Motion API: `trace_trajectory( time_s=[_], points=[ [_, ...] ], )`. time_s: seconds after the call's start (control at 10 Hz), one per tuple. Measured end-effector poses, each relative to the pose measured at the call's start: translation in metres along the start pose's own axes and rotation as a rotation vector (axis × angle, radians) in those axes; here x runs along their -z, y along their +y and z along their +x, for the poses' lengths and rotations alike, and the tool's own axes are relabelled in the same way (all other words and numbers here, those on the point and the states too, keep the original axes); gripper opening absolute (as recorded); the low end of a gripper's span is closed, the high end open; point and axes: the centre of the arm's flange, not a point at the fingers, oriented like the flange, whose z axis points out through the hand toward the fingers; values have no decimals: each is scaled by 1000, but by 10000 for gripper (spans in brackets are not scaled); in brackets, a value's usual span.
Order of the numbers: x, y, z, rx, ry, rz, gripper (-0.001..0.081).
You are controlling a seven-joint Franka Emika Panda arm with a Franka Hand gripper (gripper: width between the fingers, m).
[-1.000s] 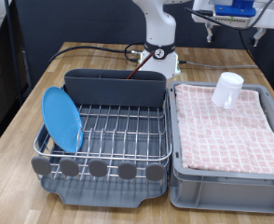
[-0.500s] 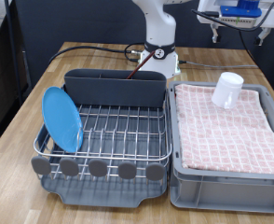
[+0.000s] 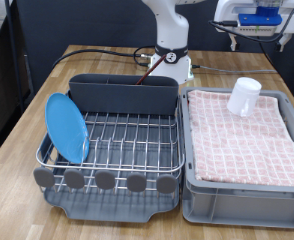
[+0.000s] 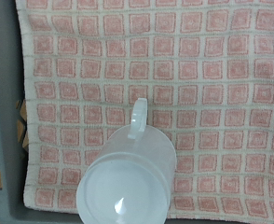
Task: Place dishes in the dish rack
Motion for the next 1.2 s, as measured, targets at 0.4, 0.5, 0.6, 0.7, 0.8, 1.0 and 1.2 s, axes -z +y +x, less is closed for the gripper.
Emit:
trace_trajectory(
  time_s=[0.4, 0.5, 0.6, 0.7, 0.8, 1.0, 1.2],
  points=[
    [-24, -6, 2, -2, -42, -23, 802],
    [-28, -9, 3, 12, -43, -12, 802],
    [-28, -9, 3, 9, -45, -17, 802],
    [-29, -8, 3, 8, -49, -25, 802],
    [-32, -8, 4, 7, -57, -35, 802],
    [-43, -11, 7, -2, -80, -53, 802],
    [-55, -17, 8, -13, -109, -63, 802]
  ],
)
